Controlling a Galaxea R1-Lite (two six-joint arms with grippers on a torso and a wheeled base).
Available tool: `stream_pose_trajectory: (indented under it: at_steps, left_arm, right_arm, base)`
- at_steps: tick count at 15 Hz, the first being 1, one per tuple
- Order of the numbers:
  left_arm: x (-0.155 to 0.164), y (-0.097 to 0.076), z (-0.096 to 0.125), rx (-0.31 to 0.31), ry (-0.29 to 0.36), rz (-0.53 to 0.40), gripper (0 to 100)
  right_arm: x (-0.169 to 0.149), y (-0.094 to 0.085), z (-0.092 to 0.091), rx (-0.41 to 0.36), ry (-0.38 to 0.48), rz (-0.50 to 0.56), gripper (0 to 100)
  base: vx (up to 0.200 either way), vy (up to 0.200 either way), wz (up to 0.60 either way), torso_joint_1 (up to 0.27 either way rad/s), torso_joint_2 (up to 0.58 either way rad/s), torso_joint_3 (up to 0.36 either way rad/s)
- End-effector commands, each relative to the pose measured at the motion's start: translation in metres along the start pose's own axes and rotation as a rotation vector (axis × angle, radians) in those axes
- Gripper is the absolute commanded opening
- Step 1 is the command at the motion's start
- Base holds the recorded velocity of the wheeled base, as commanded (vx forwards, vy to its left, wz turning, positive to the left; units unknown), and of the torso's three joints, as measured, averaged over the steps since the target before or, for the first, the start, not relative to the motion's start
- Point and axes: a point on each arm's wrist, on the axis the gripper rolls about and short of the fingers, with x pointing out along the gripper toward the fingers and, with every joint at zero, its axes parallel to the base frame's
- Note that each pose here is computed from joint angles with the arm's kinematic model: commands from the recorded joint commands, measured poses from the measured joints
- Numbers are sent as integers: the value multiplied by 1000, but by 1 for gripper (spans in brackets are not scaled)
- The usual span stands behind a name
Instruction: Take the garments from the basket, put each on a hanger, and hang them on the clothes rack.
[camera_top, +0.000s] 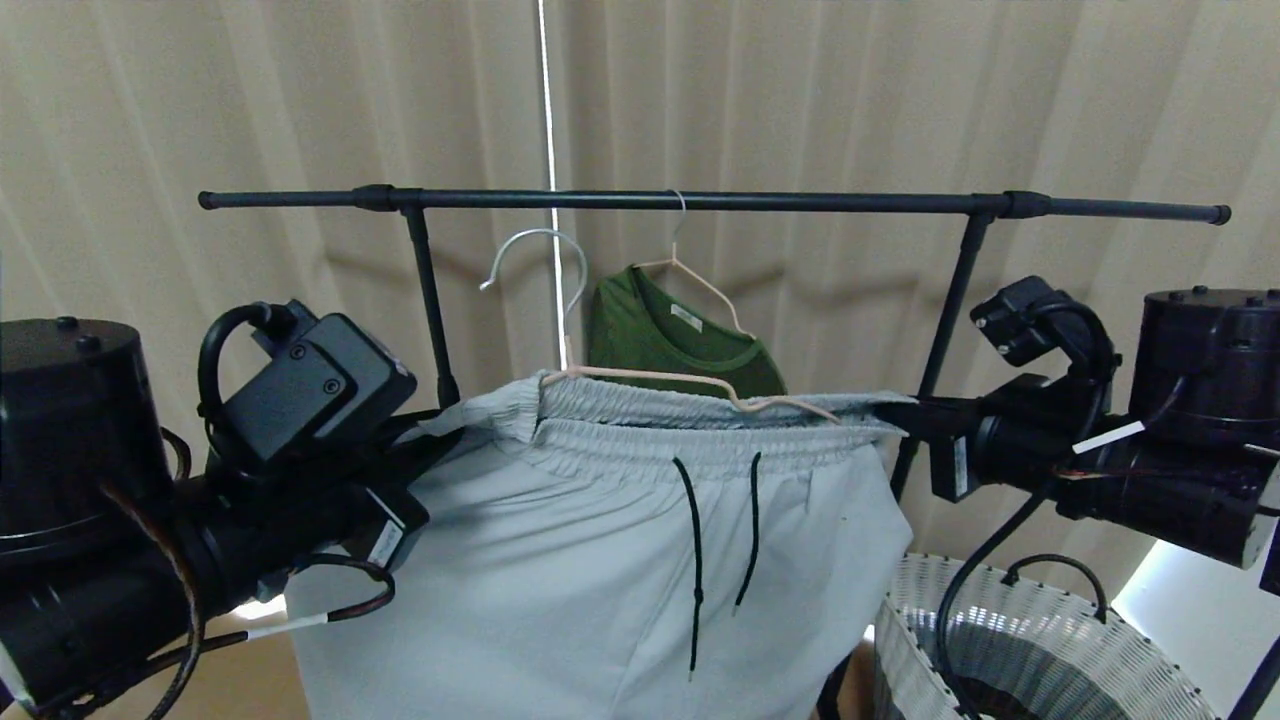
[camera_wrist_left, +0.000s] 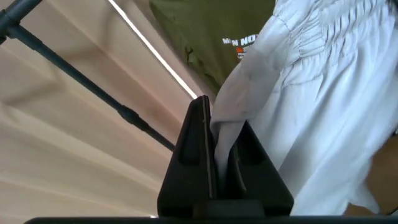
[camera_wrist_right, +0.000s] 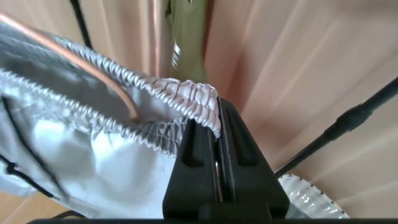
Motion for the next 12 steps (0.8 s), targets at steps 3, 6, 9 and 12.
stream_pose_trajectory:
  at_steps: [3,6,9,12]
  left_arm:
    - [13,-5,-11,100,63,-19,0]
    - [20,-5,-9,98,51,-4,0]
    - [30,-4,-5,-62,16,119,0]
    - [29,-4,-4,-128,8,130,0]
  right_arm:
    - [-14,22,15,-29,-34,91,0]
    - [-19,44,7,-55,-15,175,0]
    - [-30,68,0,-94,-7,273,0]
    - [-33,75,-4,-113,1,302,100]
  base:
    - [0,0,0,0,0,0]
    - [0,0,0,0,0,0]
    - [0,0,0,0,0,0]
    - [0,0,0,0,0,0]
